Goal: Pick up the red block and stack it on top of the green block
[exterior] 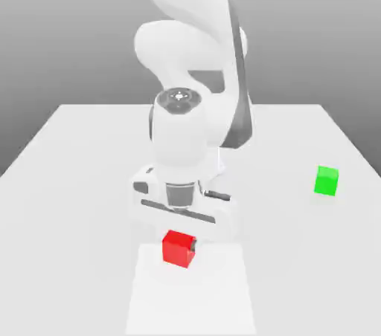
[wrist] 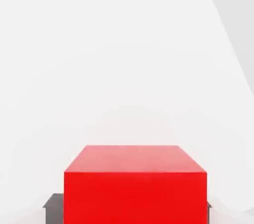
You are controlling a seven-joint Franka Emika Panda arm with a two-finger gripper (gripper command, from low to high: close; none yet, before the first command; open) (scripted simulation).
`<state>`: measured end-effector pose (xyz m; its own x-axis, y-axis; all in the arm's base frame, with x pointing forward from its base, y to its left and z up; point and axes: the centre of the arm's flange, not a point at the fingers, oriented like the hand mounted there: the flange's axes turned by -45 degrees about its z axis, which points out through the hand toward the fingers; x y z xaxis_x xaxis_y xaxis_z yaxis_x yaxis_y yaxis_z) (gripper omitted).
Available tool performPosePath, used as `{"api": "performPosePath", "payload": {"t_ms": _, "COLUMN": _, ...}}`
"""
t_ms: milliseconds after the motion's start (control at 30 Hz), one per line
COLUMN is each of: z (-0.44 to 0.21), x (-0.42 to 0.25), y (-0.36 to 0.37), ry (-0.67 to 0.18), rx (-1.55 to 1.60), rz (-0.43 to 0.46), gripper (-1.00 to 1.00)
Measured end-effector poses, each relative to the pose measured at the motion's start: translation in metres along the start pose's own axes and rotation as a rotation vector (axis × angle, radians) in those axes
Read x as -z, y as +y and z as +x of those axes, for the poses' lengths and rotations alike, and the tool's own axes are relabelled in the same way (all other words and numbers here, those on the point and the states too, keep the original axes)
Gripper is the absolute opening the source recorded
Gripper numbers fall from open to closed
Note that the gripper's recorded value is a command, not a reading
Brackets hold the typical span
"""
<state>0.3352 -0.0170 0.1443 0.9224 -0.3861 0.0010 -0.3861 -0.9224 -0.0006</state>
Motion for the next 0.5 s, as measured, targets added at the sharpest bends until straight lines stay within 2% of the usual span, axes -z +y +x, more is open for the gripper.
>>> {"api": "performPosePath", "payload": {"t_ms": 300, "z": -0.001, "x": 0.061, "y": -0.004, "ry": 0.0, "rx": 0.011, "rz": 0.0, "gripper": -1.0}}
{"api": "performPosePath", "payload": {"t_ms": 500, "z": -0.047, "x": 0.081, "y": -0.096, "ry": 0.006, "rx": 0.308, "rz": 0.014, "gripper": -1.0}}
